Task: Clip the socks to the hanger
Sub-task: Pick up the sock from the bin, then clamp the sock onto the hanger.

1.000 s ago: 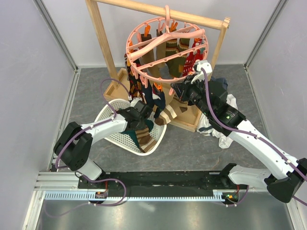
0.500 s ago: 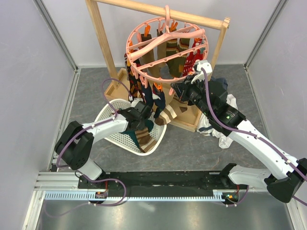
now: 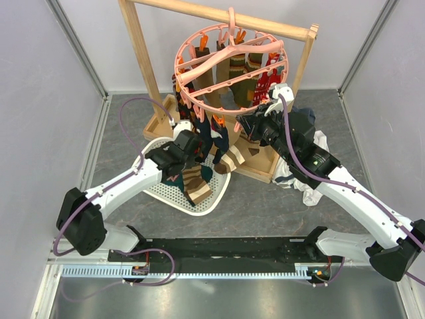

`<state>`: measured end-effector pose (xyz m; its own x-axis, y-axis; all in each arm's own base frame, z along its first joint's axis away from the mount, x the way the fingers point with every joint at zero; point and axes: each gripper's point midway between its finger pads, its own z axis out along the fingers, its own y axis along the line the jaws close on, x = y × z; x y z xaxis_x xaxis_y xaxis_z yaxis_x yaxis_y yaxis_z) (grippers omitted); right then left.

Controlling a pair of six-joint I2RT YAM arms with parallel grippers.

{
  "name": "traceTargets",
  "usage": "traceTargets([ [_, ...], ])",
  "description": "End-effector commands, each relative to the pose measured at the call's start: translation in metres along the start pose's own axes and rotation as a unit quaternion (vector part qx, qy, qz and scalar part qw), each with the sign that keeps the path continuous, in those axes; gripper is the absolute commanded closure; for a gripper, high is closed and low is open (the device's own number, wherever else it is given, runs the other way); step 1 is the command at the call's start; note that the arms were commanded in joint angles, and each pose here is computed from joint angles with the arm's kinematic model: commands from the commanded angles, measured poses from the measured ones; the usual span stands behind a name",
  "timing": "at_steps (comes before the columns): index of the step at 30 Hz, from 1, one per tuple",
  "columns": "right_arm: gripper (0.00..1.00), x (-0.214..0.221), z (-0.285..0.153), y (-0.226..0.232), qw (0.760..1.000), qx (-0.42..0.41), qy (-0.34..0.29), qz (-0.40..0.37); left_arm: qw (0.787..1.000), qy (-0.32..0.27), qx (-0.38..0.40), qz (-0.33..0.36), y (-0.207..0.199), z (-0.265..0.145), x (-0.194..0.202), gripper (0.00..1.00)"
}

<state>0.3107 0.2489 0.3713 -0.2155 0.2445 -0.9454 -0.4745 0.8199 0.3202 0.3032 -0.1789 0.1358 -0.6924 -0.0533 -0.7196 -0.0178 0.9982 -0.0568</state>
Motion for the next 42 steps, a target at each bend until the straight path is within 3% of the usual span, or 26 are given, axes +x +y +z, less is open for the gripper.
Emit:
traceTargets([
  [1, 0.99, 0.011, 0.002, -0.002, 1.0, 0.002, 0.019, -0.004, 0.999, -0.041, -0.004, 0.01, 0.006, -0.018, -0.027, 0.98],
  [16, 0.99, 0.008, 0.005, 0.001, 1.0, -0.005, 0.022, -0.013, 0.993, -0.105, 0.056, 0.003, -0.006, -0.069, -0.081, 0.98],
  [25, 0.99, 0.002, 0.004, 0.01, 0.999, -0.027, 0.022, -0.021, 0.979, -0.151, 0.129, 0.044, -0.023, -0.105, -0.111, 0.98],
  [42, 1.0, -0.016, -0.005, 0.028, 0.997, -0.07, 0.019, -0.039, 0.906, -0.218, 0.329, 0.152, -0.088, -0.154, -0.13, 0.98],
])
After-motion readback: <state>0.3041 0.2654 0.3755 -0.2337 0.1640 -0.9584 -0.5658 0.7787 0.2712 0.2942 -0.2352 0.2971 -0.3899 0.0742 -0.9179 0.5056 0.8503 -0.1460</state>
